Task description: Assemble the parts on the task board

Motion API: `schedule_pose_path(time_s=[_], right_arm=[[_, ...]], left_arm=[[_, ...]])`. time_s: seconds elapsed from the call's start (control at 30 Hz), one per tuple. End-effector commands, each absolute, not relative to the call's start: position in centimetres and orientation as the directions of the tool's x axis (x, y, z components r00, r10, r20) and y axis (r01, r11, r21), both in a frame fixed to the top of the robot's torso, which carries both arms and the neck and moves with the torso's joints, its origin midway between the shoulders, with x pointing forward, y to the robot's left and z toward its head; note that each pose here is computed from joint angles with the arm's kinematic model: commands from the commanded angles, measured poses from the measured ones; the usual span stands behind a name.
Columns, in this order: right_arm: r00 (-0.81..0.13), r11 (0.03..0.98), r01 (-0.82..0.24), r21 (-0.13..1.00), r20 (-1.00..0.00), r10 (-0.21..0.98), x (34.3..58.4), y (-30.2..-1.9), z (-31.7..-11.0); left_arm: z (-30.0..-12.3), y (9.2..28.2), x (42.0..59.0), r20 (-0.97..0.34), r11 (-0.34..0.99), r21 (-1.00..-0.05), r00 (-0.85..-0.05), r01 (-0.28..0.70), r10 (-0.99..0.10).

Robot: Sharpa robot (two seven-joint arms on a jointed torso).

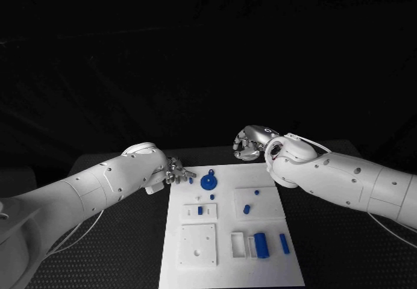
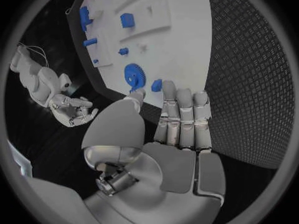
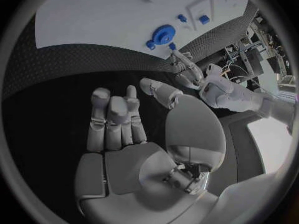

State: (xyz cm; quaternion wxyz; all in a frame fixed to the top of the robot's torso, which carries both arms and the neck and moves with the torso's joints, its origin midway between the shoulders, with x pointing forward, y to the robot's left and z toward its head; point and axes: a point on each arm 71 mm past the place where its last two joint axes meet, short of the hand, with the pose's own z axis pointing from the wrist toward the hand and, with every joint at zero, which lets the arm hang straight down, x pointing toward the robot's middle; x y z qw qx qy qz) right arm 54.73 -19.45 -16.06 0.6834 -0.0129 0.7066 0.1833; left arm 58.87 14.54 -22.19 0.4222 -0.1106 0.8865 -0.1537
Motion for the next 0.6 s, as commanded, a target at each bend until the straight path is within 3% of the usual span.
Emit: schedule_pose_path(time_s=[0.03, 0.6], right_arm=[[-0.063, 0.93, -0.28, 0.24, -0.971, 0.231, 54.69, -19.23, -16.01], [-0.064, 0.929, -0.283, 0.24, -0.971, 0.231, 54.68, -19.03, -16.01]], left_arm=[[-22.36, 14.11, 58.75, -0.693, 0.923, -0.382, -0.643, -0.055, -0.325], [-22.61, 14.23, 58.99, -0.687, 0.919, -0.387, -0.643, -0.07, -0.338]])
